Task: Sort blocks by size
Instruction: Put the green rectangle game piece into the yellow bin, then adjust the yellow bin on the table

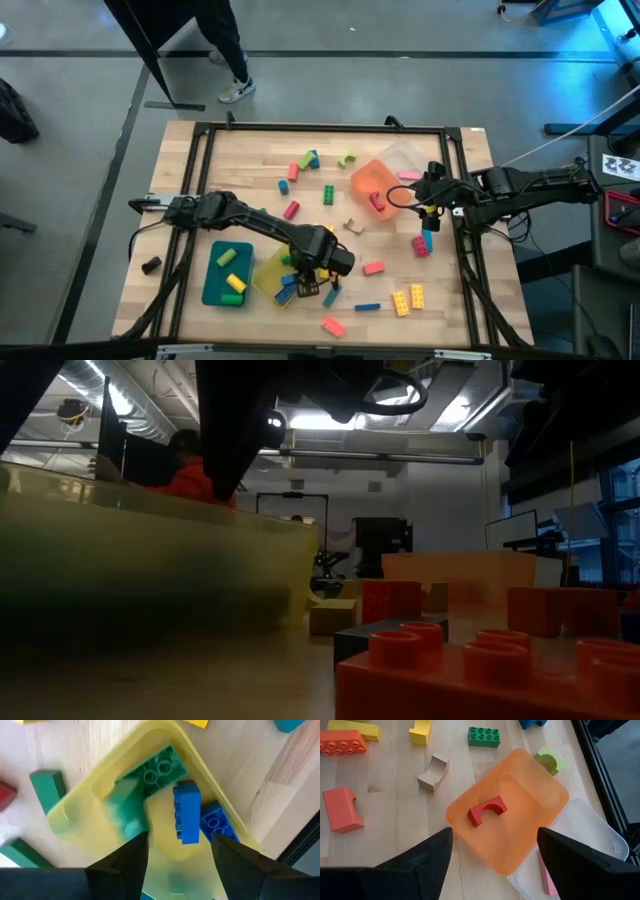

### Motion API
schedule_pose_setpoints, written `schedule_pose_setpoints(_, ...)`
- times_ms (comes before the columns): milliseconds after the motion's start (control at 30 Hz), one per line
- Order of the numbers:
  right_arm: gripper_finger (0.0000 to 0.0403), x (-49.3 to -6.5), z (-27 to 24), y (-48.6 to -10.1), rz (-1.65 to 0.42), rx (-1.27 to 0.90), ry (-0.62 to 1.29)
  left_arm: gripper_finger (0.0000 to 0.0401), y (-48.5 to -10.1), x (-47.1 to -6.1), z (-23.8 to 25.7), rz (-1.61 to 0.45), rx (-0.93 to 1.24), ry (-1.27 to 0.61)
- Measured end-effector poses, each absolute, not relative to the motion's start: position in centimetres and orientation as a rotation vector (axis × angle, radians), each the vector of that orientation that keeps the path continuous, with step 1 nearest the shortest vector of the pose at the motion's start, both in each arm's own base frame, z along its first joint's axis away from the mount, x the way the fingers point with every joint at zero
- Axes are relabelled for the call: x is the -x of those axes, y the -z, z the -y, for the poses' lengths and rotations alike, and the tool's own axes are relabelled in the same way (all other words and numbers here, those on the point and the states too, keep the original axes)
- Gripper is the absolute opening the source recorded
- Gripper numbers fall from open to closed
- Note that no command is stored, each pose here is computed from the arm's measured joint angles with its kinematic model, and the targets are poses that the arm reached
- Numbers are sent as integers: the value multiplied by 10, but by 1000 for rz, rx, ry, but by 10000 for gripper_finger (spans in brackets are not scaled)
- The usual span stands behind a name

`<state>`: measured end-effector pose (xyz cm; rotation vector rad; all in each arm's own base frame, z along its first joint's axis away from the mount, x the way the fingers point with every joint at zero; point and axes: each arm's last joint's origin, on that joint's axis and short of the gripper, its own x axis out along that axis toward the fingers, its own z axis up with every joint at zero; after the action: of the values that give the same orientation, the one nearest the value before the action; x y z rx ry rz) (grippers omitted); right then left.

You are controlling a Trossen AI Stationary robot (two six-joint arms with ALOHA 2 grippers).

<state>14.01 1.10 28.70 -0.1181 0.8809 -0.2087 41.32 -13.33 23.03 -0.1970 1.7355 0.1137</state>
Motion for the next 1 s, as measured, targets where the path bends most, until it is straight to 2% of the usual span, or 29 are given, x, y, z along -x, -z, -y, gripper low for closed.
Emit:
schedule_pose_setpoints(167,292,-140,-11,-287,-881,118,209,197,-231,-416,125,-1708,152,-127)
schedule_pose_setpoints(467,292,-140,-11,-287,-881,118,209,184,-236,-429,107,-1566,-206,-77)
schedule_pose_setpoints(833,292,-140,-11,-287,-881,118,209,184,-231,-437,100,-1517,-163,-100)
schedule_pose_setpoints(1000,292,-140,-11,-287,-881,118,209,184,-226,-432,100,-1573,-171,-54)
